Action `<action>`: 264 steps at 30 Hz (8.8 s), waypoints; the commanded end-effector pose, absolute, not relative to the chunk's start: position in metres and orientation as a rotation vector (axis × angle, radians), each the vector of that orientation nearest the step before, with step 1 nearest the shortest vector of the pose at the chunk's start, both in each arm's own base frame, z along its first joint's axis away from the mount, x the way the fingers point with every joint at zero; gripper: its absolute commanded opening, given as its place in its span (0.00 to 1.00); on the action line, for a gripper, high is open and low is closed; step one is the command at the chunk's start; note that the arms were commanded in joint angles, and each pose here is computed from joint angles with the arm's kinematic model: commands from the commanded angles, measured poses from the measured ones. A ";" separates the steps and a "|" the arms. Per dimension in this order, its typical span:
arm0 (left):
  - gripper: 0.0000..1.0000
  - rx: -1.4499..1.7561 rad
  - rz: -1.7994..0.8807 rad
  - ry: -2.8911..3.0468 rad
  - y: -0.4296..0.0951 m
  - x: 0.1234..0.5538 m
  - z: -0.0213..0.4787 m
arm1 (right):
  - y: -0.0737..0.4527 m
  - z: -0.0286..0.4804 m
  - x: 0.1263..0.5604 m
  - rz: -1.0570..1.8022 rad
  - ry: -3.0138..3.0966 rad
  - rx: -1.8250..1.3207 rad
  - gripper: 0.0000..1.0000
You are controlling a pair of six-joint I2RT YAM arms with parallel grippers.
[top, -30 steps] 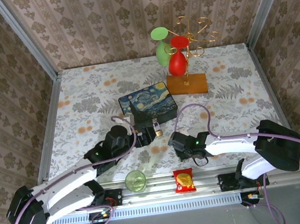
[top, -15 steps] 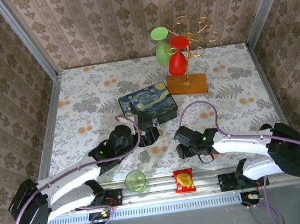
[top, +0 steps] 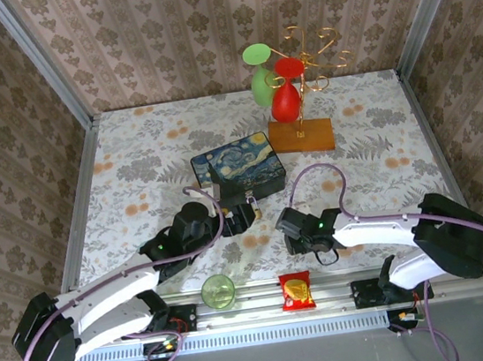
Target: Unlock the padlock with the key
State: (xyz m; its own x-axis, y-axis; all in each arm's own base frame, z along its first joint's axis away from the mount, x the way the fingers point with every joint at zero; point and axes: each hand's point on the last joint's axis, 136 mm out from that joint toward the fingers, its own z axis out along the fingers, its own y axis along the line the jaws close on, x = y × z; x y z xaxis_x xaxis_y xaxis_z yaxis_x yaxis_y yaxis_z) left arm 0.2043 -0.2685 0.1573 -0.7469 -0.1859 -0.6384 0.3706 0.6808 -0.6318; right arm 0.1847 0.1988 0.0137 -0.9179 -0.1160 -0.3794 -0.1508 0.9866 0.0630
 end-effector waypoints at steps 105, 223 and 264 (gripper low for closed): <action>0.00 0.112 -1.586 1.590 -0.334 0.188 0.273 | 0.267 0.252 0.205 1.631 1.741 -0.401 0.79; 0.56 0.132 -0.789 2.372 -0.328 0.261 0.045 | 0.186 0.104 0.221 1.018 2.254 -0.125 0.00; 0.33 0.107 -0.767 2.390 -0.323 0.252 0.038 | 0.196 0.068 0.233 1.046 2.345 -0.048 0.00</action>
